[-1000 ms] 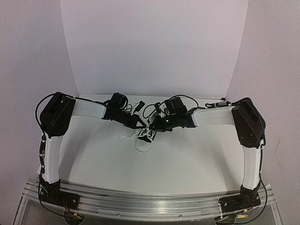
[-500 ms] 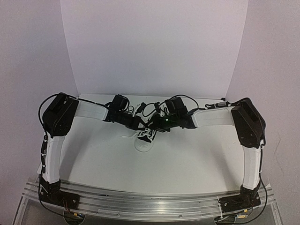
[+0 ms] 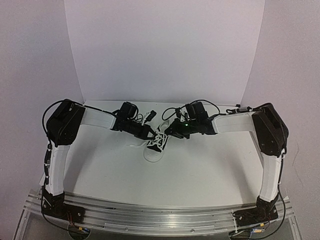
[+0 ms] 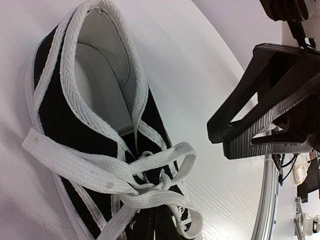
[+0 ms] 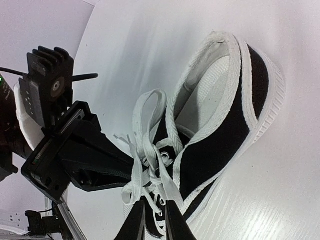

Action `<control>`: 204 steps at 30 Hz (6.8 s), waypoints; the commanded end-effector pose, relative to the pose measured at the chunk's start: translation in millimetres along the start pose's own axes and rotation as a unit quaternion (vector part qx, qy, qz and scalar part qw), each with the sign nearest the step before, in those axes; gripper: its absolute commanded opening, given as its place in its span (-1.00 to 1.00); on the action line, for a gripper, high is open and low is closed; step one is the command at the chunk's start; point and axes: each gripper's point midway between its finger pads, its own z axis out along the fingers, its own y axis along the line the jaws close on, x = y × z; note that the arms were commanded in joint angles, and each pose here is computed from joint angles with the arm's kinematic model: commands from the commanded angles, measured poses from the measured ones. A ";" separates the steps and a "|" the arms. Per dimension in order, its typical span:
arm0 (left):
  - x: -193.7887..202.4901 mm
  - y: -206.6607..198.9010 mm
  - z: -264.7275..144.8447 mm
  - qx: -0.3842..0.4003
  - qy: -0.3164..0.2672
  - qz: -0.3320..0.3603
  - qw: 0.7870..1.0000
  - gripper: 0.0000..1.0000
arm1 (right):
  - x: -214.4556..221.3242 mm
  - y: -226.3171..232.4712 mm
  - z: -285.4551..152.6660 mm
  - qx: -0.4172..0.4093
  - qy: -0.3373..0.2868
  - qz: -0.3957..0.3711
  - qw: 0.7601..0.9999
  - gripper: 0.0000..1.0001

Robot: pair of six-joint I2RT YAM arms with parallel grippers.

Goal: Tie the shoes

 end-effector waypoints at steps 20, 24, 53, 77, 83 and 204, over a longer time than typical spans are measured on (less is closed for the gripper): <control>-11.6 -1.9 3.2 0.005 -0.014 0.016 1.000 -1.00 | 3.2 -36.6 19.7 0.068 0.031 0.008 0.997 -0.72; -12.3 -2.1 2.7 0.005 -0.014 0.016 1.000 -1.00 | 2.9 -29.4 24.4 0.048 0.038 -0.002 0.998 -0.71; -18.9 -4.8 3.7 0.011 -0.021 0.022 0.999 -1.00 | -8.7 26.3 13.5 -0.020 0.012 -0.060 0.998 -0.69; -24.8 -1.6 10.2 0.016 -0.022 0.032 0.999 -1.00 | 7.6 13.7 40.4 -0.039 0.048 -0.043 0.997 -0.66; -23.1 -0.8 10.9 0.017 -0.022 0.027 0.999 -1.00 | 6.7 19.8 48.5 -0.060 0.059 -0.031 0.996 -0.53; -57.1 23.0 -29.8 -0.049 -0.003 0.023 0.999 -1.00 | -9.6 -18.1 -0.5 0.056 0.011 -0.034 0.998 -1.00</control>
